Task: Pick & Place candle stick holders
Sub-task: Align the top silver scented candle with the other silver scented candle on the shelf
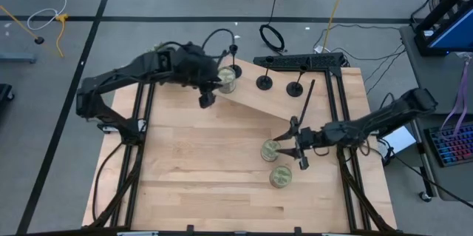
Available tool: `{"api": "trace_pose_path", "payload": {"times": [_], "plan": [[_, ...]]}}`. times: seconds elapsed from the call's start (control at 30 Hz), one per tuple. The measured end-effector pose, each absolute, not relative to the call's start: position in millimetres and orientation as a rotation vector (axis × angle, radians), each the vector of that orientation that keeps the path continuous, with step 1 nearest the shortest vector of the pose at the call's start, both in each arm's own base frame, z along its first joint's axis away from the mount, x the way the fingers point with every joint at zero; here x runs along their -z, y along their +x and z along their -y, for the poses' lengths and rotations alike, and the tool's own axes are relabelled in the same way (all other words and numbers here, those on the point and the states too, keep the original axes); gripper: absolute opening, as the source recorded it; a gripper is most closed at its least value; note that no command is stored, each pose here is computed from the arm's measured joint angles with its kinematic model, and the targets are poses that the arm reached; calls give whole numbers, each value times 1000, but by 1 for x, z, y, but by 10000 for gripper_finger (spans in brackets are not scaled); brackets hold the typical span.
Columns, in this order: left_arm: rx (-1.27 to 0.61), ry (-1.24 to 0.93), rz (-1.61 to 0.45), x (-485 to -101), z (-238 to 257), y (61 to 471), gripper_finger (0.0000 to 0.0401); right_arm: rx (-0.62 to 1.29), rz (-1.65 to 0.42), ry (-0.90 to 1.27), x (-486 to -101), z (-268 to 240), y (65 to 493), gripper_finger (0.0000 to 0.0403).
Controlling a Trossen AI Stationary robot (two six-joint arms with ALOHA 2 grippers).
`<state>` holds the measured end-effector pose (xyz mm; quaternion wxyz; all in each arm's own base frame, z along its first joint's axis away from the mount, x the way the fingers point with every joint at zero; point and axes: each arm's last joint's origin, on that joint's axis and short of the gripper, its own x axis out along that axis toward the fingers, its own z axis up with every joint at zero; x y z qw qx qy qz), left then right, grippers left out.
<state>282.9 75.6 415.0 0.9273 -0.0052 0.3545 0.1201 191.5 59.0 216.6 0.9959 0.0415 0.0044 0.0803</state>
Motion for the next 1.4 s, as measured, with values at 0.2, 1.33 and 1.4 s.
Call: {"api": "trace_pose_path", "payload": {"times": [0.2,1.33,1.4], "plan": [[-205,33,-672,-430,-61,269,97,-247,-71,81,-232,-74,229,173],[-164,51,-779,-424,-52,259,97,-79,-898,92,-190,-80,235,149],[-164,51,-778,-424,-52,260,97,-96,-900,52,-189,-80,234,126]]}}
